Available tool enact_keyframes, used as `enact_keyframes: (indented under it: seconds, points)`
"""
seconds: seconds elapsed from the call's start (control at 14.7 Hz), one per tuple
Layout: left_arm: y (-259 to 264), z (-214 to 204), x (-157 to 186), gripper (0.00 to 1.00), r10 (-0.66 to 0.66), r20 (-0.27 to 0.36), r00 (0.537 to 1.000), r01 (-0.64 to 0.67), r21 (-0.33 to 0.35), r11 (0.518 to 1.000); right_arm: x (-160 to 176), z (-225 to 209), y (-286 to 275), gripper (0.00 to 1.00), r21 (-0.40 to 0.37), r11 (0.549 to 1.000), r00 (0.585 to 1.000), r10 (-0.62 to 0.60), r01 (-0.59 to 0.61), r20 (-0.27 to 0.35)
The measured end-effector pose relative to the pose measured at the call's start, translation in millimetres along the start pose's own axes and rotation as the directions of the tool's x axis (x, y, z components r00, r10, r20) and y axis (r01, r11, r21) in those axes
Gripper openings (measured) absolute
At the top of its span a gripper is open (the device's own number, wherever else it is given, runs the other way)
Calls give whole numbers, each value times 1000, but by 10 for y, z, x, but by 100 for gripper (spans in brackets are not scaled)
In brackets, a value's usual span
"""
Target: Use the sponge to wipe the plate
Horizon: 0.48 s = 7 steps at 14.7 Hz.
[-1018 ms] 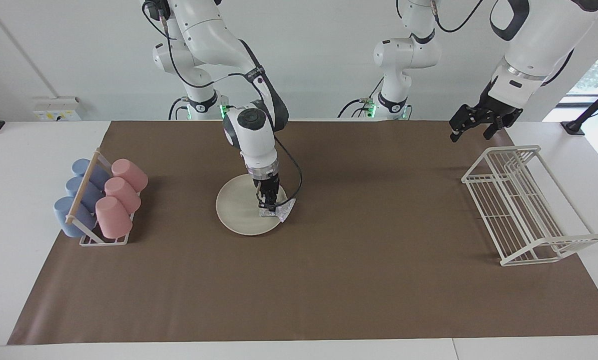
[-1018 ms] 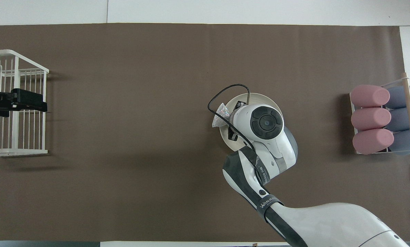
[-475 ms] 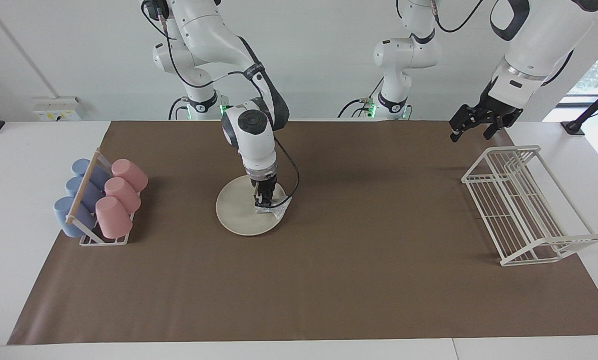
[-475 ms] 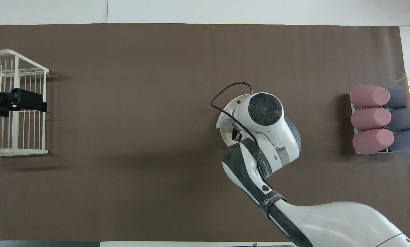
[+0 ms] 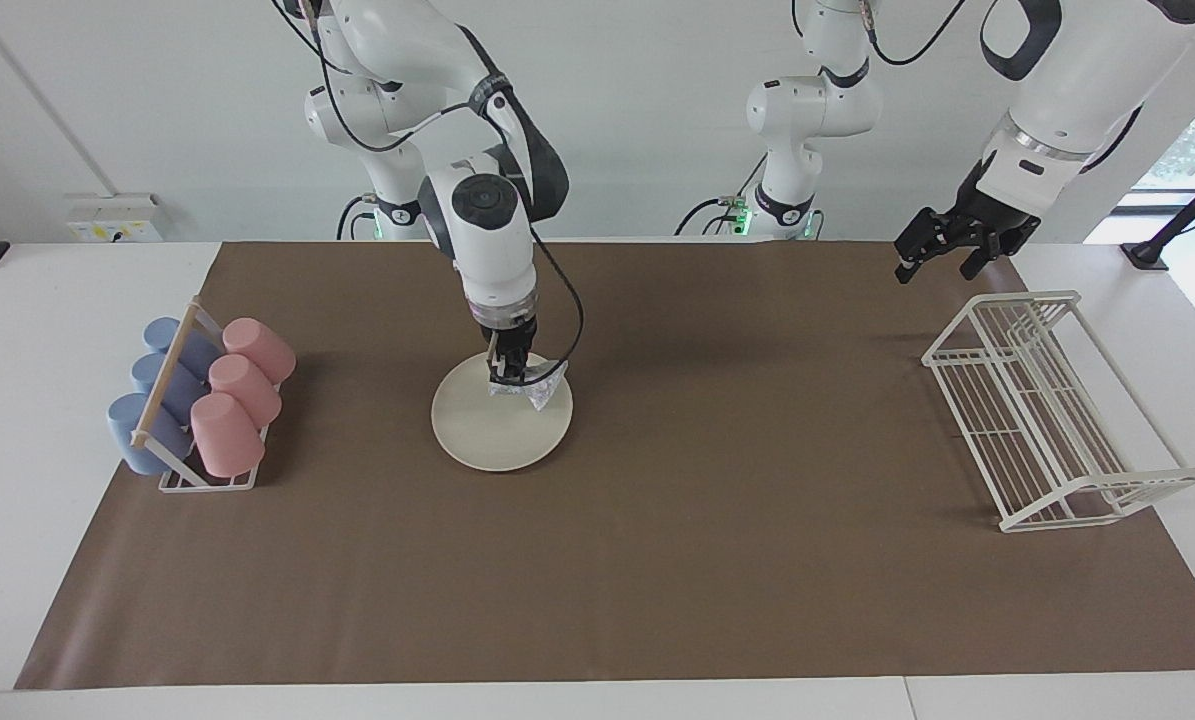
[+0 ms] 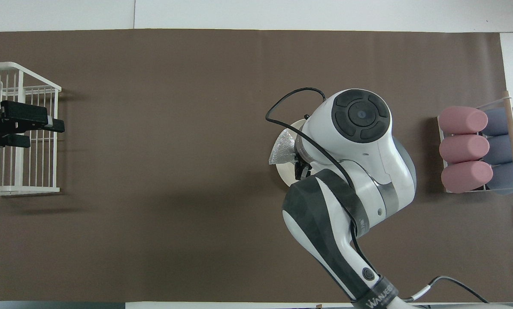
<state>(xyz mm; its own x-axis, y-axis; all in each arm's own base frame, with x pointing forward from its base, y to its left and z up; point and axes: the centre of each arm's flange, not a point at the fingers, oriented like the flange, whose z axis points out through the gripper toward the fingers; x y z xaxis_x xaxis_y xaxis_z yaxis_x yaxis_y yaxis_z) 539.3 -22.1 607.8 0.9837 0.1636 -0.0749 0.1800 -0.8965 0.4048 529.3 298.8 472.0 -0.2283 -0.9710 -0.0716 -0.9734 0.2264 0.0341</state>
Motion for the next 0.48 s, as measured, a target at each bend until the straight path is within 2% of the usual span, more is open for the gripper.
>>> enact_keyframes:
  seconds: [0.2, 0.48]
  points:
    - [-21, 235, 49, 100, -27, 23, 999, 30, -165, 986, -344, -223, 249, 10, 2, 998, 998, -66, 66, 19]
    - [-125, 686, 57, 100, 29, 65, 997, -2, -381, 925, -765, -380, 618, 10, -8, 988, 988, -152, 153, 32]
